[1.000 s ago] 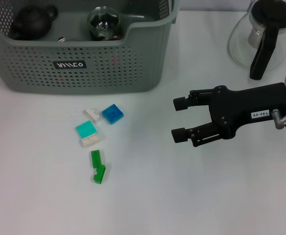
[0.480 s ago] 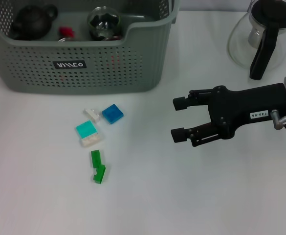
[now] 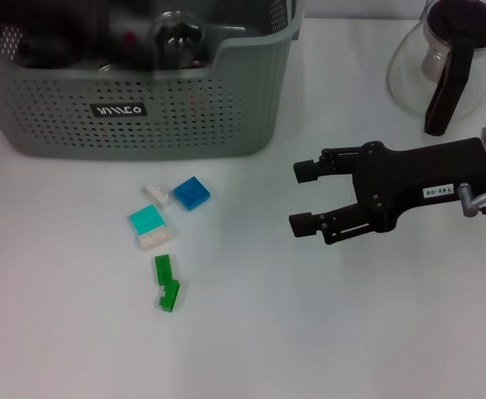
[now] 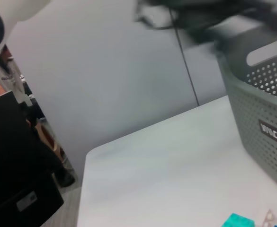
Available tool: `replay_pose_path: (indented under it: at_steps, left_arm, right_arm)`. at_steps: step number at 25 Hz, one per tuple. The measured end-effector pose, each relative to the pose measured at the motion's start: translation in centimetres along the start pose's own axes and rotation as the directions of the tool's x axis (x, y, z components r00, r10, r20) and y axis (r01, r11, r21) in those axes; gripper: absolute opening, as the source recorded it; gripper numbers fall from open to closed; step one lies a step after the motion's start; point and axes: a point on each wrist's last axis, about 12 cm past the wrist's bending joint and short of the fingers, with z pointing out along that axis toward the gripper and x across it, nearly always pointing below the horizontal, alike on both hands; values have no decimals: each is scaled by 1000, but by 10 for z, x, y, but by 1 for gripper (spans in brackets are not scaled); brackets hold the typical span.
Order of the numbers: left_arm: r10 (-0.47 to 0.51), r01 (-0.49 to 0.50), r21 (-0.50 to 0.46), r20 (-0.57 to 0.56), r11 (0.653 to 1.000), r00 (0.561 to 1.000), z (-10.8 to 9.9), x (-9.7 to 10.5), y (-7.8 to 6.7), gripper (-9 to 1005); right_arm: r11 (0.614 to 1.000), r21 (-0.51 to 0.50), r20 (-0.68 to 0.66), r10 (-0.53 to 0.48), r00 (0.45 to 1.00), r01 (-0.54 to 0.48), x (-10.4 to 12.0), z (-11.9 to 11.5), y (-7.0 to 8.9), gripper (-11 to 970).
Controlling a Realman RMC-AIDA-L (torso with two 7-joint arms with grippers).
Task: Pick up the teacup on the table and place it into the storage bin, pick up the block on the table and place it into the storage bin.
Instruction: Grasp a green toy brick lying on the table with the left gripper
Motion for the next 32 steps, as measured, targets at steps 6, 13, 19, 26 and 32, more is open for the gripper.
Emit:
replay_pose_path:
  at_steps: [6, 13, 19, 26, 32]
  left_arm:
    - [178, -165, 188, -59, 968, 982, 9, 19, -39, 952]
    - [255, -179, 291, -248, 940, 935, 32, 35, -53, 951]
    - [348, -248, 294, -363, 923, 864, 53, 41, -56, 952]
    - [496, -330, 383, -518, 863, 697, 94, 49, -67, 952]
    - [565, -373, 430, -540, 822, 624, 116, 48, -74, 951]
  right_arm:
    - [1000, 21, 6, 0, 1000, 0, -1, -3, -3, 940]
    - [998, 52, 42, 30, 999, -32, -4, -6, -6, 940]
    - [994, 86, 59, 57, 997, -62, -3, 0, -10, 940]
    - [989, 118, 87, 75, 993, -85, -3, 4, -15, 940]
    - [987, 134, 91, 75, 993, -87, -2, 3, -17, 940]
